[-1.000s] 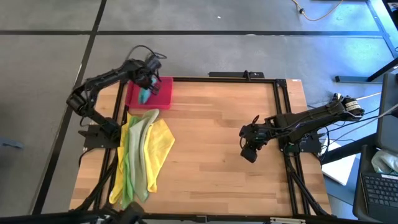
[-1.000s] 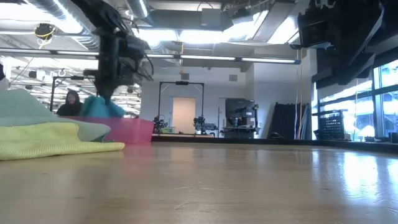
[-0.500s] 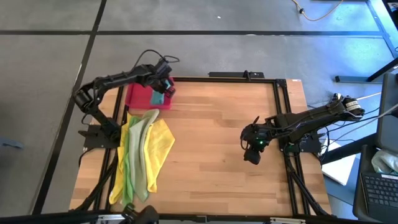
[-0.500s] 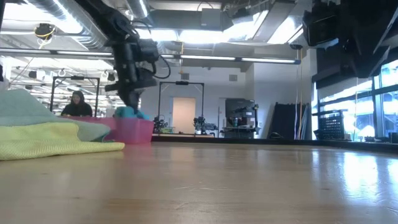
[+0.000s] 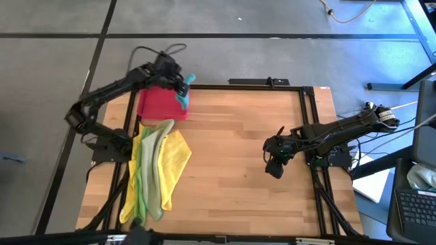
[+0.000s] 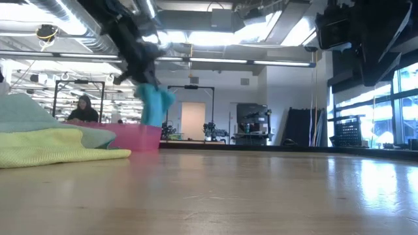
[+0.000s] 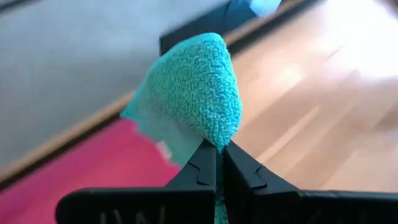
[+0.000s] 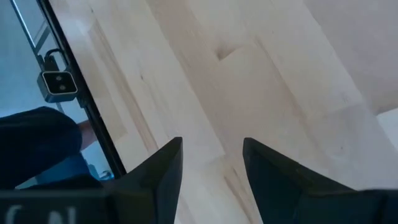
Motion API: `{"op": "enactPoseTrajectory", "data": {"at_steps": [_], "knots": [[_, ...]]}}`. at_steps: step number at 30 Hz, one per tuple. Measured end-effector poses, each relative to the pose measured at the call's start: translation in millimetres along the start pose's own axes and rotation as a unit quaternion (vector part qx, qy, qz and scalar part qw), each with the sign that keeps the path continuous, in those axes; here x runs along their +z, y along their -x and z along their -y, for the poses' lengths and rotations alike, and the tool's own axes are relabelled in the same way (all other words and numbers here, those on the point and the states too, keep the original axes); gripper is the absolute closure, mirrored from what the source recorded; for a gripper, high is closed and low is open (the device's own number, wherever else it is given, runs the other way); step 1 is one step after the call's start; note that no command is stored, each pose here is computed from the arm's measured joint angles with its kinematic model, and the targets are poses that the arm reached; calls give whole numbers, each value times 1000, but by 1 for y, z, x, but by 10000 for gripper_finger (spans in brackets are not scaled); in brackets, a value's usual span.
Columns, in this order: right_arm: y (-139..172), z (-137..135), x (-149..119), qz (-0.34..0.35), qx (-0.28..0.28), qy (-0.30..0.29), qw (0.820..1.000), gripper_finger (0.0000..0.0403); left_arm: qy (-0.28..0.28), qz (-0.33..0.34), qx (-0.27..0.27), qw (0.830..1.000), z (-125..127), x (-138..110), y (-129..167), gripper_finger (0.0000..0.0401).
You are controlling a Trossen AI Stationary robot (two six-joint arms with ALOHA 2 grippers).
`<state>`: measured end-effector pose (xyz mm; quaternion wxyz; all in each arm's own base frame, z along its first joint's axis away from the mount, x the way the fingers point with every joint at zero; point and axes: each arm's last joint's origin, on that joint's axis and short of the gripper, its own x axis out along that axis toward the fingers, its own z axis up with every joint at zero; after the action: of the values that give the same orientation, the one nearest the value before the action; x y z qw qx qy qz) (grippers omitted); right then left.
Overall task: Fold microfiber towels
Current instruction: Put the blue folded microfiber towel into the pink bin
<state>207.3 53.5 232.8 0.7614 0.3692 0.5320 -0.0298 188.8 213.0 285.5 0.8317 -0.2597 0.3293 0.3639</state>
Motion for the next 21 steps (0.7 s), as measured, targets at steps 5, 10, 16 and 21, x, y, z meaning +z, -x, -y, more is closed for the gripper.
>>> {"op": "enactPoseTrajectory", "data": {"at_steps": [5, 10, 16, 21], "knots": [[0, 0, 1, 8, -5, -5, 1000, 231, 6, -44, 83, 996, -23, -11, 19, 401], [0, -1, 2, 20, -3, -12, 1000, 231, 30, -101, 85, 991, -43, -35, 5, 401], [0, -1, 3, 22, -2, -31, 999, 231, 65, -152, 117, 979, -57, -70, -12, 401], [0, -1, 3, 22, -2, -39, 999, 231, 48, -169, 173, 969, -59, -76, -2, 401]]}}
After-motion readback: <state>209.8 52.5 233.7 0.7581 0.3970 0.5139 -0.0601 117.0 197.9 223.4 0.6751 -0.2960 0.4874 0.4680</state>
